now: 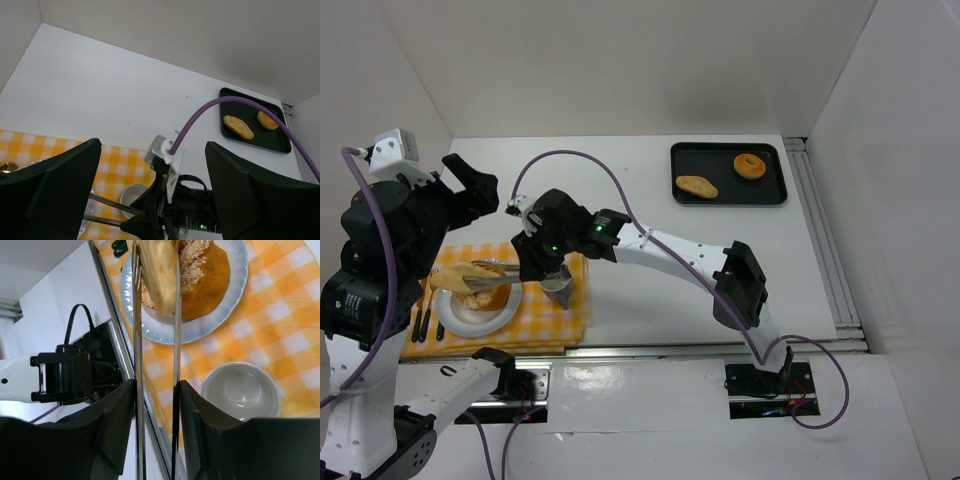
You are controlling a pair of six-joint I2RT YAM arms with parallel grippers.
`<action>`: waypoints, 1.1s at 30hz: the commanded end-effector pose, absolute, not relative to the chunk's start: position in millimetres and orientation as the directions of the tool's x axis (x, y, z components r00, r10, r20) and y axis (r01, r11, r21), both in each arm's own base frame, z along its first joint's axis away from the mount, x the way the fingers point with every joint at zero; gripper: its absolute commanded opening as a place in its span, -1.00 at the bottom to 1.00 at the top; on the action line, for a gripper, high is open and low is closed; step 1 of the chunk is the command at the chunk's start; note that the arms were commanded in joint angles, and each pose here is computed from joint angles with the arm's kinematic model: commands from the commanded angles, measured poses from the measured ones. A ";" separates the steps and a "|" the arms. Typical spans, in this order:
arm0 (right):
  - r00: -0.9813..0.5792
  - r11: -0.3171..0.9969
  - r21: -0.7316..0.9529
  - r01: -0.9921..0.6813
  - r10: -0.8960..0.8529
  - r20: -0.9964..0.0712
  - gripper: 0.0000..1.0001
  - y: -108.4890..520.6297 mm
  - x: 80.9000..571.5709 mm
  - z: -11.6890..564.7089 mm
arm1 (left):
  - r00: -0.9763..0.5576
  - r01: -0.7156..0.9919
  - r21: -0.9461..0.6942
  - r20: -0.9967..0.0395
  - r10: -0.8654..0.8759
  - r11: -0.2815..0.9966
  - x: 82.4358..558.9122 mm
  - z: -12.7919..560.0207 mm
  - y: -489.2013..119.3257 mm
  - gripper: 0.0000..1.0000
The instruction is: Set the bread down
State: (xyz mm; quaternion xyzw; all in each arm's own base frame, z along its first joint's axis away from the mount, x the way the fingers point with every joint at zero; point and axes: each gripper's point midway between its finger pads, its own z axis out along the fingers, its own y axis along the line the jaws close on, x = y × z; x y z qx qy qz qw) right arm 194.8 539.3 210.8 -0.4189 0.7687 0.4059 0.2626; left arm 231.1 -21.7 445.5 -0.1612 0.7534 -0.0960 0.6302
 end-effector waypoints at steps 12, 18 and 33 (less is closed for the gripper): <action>-0.470 0.283 0.388 -0.877 -0.341 -0.814 0.09 552.9 197.6 248.2 | -0.128 -0.099 -0.340 -0.928 -0.351 0.935 230.9 453.3 -22.4 0.97; -0.467 0.280 0.387 -0.879 -0.334 -0.819 0.11 549.4 195.9 256.8 | -0.131 -0.090 -0.341 -0.927 -0.351 0.936 230.8 453.2 -24.0 0.97; -0.437 0.317 0.345 -0.884 -0.292 -0.851 0.22 538.3 198.4 281.9 | -0.131 -0.090 -0.341 -0.927 -0.351 0.936 230.8 453.2 -24.0 0.97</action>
